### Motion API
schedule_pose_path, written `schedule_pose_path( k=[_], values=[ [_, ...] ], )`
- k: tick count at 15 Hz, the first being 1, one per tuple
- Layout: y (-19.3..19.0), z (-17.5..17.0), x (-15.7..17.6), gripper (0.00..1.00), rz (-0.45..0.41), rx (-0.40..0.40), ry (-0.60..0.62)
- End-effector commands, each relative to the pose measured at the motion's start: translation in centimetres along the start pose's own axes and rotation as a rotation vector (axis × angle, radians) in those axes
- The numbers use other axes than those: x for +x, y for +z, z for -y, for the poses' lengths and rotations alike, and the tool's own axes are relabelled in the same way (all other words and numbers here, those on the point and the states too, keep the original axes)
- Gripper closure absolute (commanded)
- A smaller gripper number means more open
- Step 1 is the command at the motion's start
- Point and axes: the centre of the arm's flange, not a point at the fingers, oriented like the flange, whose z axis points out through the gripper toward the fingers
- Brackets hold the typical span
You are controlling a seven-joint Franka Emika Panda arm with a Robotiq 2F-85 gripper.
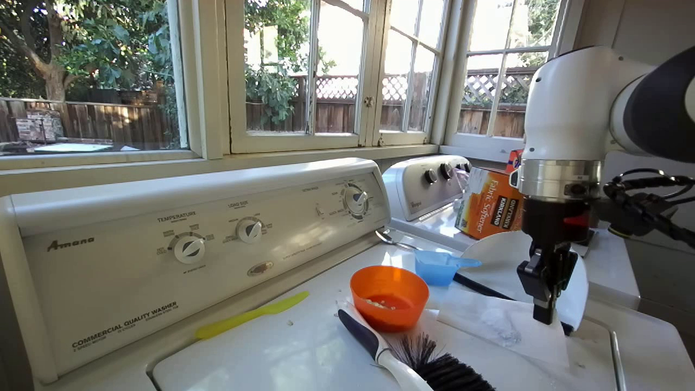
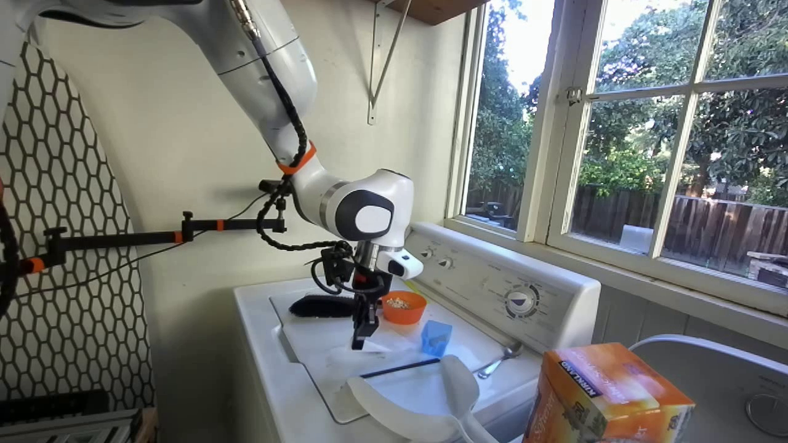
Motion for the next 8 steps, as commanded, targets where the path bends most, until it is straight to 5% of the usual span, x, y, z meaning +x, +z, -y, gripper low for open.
schedule_pose_path(
  k=[1, 8],
  values=[
    [-0.4, 0.1, 1.9, 1.0, 0.064, 0.005, 0.072],
    [0.5, 0.7, 4.4, 1.0, 0.084, 0.003, 0.148]
  ],
)
